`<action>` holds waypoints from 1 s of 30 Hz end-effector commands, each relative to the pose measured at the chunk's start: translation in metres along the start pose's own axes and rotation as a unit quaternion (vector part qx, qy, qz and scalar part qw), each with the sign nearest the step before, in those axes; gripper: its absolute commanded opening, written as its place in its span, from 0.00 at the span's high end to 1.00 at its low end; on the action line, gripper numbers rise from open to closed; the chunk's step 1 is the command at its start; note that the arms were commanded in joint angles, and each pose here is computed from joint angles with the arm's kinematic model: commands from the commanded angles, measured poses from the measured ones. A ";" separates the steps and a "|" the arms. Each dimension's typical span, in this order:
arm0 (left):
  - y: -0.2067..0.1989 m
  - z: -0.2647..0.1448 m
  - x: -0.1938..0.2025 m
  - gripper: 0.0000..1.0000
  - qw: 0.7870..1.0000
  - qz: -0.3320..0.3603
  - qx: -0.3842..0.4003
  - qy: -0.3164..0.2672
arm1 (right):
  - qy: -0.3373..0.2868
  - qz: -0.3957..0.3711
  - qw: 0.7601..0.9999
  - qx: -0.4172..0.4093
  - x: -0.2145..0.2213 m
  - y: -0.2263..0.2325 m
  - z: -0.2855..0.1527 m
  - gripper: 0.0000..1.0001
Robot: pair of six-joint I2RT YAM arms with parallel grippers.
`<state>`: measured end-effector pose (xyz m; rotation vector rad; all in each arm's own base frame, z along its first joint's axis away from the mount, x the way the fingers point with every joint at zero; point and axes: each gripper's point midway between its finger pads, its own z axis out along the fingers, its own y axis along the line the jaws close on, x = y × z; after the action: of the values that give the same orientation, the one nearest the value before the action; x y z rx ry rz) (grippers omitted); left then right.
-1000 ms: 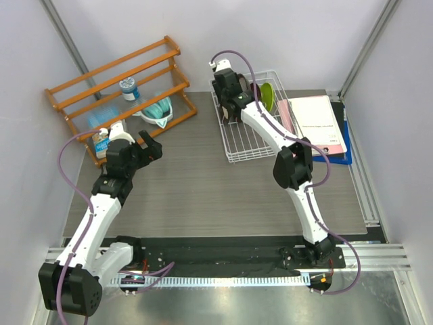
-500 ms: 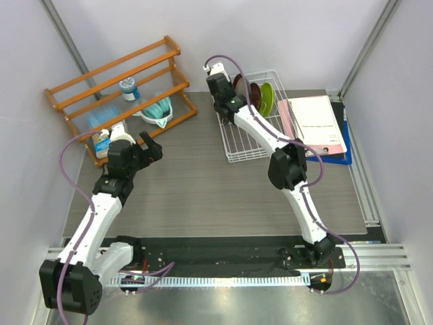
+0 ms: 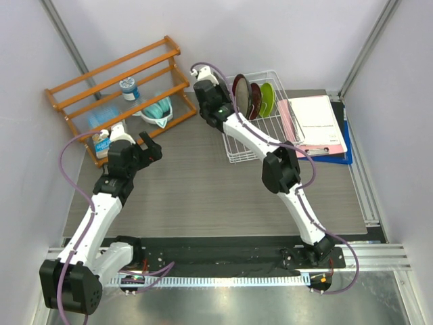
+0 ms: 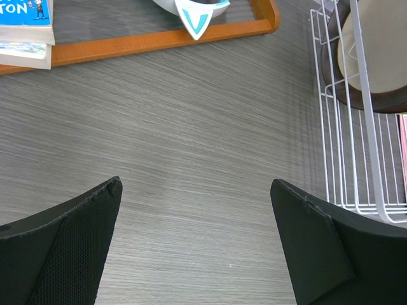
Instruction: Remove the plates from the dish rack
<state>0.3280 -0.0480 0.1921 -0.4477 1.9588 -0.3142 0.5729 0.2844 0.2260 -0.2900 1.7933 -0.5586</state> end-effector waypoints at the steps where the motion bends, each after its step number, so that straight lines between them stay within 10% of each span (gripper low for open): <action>1: 0.000 -0.001 -0.010 0.01 1.000 0.007 -0.002 -0.021 | -0.060 0.044 0.994 0.080 -0.063 -0.043 -0.033 0.99; 30: -0.008 -0.002 -0.014 0.01 1.000 -0.004 0.012 -0.019 | -0.105 0.153 0.979 0.079 -0.119 -0.166 -0.125 0.99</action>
<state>0.3273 -0.0459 0.1903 -0.4566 1.9636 -0.3015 0.5132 0.2545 0.3172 -0.2237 1.7135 -0.6188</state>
